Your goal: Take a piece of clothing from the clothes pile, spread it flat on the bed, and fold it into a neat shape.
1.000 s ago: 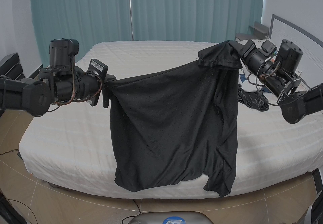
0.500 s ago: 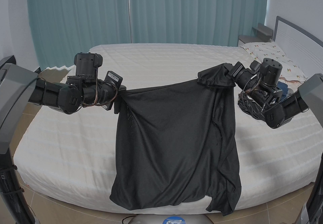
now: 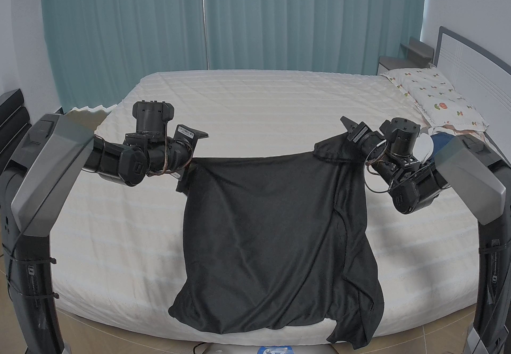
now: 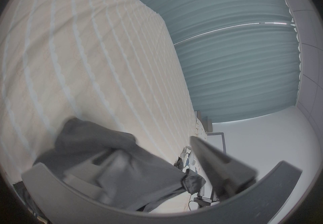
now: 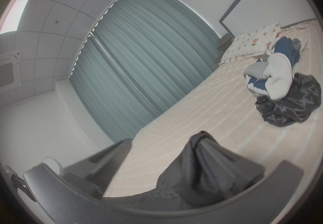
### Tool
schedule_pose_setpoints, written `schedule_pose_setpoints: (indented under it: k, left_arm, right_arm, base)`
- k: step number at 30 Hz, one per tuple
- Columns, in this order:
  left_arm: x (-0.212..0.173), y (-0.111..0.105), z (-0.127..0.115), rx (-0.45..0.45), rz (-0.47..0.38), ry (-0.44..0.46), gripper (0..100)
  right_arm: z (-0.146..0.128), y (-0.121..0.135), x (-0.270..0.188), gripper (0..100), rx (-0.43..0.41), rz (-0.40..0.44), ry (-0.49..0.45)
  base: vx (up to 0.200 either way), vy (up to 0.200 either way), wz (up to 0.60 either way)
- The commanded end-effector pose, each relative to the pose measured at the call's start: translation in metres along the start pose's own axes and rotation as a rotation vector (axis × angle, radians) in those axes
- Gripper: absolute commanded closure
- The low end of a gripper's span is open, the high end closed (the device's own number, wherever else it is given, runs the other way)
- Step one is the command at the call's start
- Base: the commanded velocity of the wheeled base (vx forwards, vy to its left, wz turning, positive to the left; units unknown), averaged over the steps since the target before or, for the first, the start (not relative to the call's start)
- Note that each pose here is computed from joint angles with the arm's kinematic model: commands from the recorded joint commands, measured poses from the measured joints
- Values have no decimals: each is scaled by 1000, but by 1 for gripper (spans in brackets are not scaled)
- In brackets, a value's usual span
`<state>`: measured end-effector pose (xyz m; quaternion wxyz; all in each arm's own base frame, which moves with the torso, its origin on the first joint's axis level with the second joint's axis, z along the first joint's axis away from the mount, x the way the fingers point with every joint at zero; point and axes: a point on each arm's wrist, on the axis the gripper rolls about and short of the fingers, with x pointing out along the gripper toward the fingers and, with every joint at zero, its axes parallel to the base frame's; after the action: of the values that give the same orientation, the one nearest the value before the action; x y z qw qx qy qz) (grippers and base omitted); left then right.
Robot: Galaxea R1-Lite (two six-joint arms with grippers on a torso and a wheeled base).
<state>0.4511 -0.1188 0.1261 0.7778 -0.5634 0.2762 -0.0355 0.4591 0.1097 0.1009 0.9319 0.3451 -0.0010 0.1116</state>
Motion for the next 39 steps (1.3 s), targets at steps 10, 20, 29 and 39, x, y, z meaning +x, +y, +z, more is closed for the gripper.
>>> schedule_pose_setpoints:
  k: [10,20,29,39]
  left_arm:
    - [33,51,5,-30,133,-69,0]
    - [31,71,25,4,183,-93,0]
    - [-9,81,14,10,238,-4,0]
    - [-98,126,-36,111,357,151,0]
  right_arm:
    - [-64,-89,-3,0,-181,-281,195]
    - [-48,-113,-9,0,-247,-343,146]
    - [-45,-98,-39,0,-248,-329,222]
    - [-49,-71,-97,0,-242,-334,330]
  base:
    - [0,0,0]
    - [0,0,0]
    - [0,0,0]
    - [0,0,0]
